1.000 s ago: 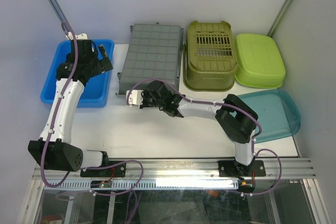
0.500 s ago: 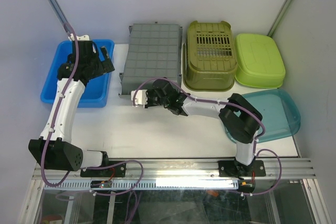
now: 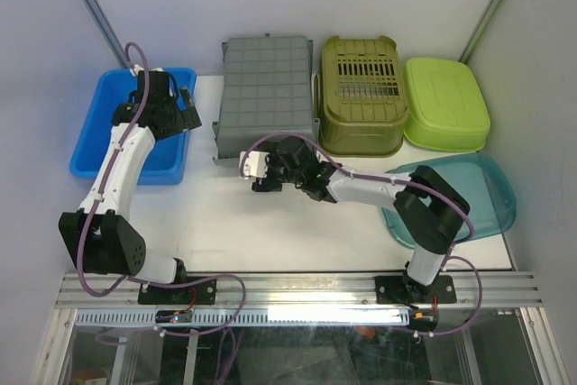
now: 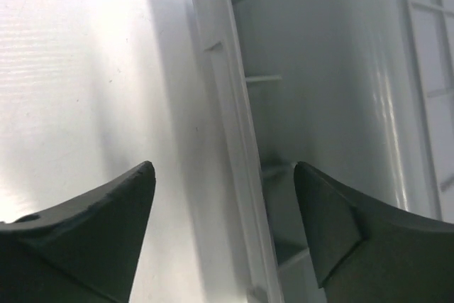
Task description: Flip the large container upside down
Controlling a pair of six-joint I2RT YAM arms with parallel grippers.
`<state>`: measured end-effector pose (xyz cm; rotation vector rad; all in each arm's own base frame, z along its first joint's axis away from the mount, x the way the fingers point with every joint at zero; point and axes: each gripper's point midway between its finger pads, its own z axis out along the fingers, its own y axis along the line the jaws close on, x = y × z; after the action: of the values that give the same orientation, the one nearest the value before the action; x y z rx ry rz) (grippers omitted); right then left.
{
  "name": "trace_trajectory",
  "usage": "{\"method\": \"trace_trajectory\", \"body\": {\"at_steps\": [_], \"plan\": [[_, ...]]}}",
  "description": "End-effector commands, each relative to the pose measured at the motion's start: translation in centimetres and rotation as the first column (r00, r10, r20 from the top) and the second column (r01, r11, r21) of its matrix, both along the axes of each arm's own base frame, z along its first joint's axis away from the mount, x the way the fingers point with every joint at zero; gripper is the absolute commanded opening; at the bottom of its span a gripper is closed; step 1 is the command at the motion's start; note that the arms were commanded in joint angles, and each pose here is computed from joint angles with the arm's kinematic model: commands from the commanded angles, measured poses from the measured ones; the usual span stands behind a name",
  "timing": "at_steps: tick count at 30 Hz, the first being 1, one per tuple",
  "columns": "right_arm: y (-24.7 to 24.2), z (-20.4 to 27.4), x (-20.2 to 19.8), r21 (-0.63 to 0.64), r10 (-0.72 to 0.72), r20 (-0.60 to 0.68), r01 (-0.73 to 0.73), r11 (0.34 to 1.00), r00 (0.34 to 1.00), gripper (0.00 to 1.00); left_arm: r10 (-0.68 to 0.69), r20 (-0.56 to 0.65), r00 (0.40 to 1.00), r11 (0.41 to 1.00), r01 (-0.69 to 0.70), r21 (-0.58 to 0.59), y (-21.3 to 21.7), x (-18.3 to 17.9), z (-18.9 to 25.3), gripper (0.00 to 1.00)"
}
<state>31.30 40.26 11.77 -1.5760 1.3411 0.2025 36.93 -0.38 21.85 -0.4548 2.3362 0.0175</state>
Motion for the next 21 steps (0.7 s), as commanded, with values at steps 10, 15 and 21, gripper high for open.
{"method": "trace_trajectory", "body": {"at_steps": [10,15,21], "plan": [[-1.6,10.5,-10.4,0.322,-0.009,-0.344,0.127,0.938,0.939,0.99,0.051,-0.084,0.995,0.992,-0.040,0.124,2.5,6.1,-5.8,0.84],[-4.8,11.9,-13.0,0.414,-0.026,-0.401,0.206,0.886,0.916,0.99,0.038,-0.097,0.995,0.996,-0.030,0.087,1.8,7.0,-6.9,0.55],[-10.8,14.7,-13.8,0.497,-0.120,-0.398,0.324,0.805,0.909,0.99,-0.003,-0.006,1.000,0.999,0.003,0.032,0.6,7.6,-3.2,0.02]]}}
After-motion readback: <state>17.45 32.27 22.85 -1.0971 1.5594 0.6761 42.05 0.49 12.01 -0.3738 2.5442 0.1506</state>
